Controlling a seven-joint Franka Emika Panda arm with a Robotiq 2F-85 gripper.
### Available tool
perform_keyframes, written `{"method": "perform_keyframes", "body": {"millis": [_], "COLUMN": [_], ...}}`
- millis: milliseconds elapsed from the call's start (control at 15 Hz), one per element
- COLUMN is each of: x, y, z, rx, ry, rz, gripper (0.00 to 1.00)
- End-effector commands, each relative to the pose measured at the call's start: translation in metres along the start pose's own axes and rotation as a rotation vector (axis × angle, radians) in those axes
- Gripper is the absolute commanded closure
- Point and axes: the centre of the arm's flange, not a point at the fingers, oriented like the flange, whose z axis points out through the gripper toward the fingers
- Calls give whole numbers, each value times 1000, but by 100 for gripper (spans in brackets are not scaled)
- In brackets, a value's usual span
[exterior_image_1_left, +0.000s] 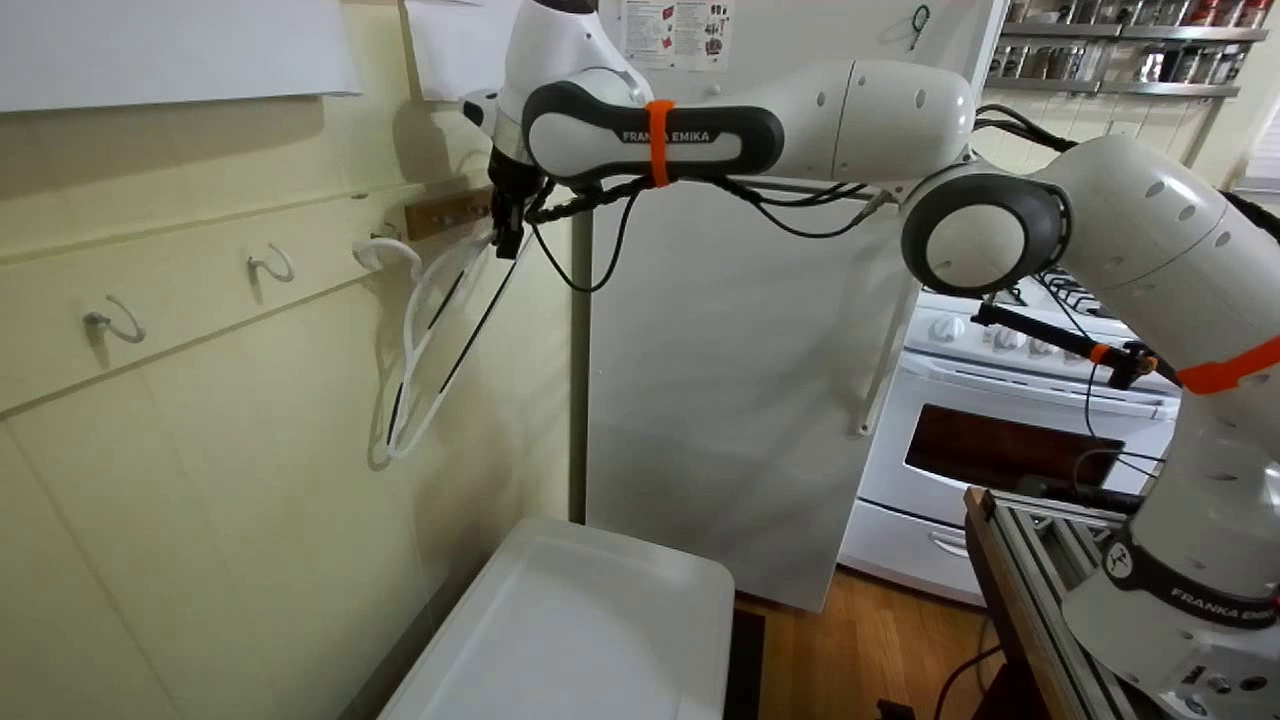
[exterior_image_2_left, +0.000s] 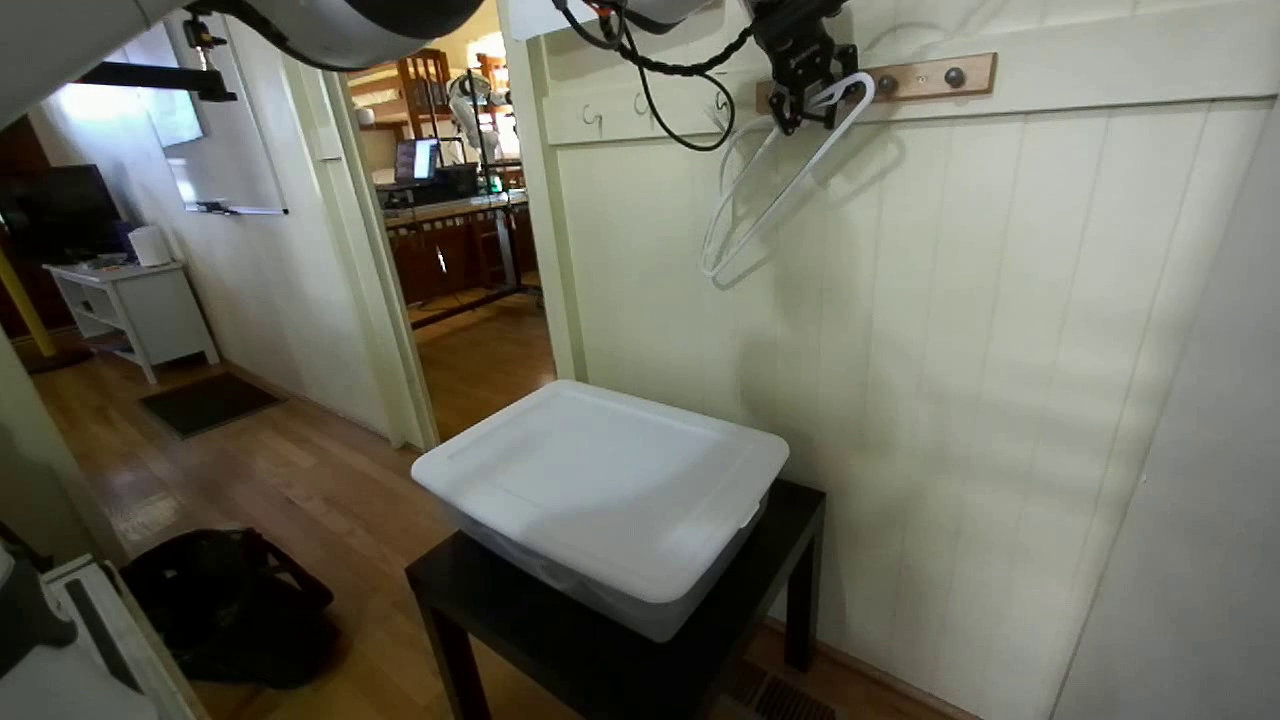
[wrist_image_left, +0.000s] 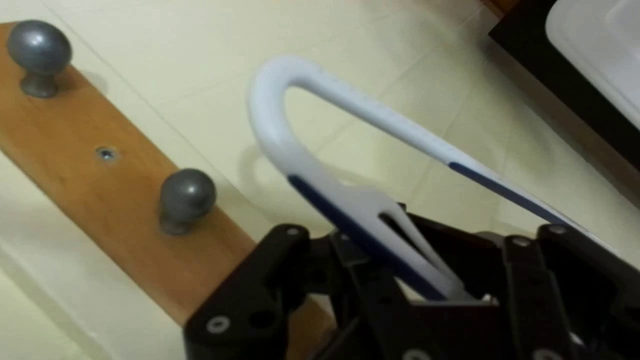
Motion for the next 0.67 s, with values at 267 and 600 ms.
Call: {"method": "perform_keyframes", "body": {"millis": [267, 600], "x": [24, 24], "y": [29, 32], "z": [11, -6], "rx": [4, -50], "ry": [15, 42], "rz": [59, 101], "gripper": [100, 100]}}
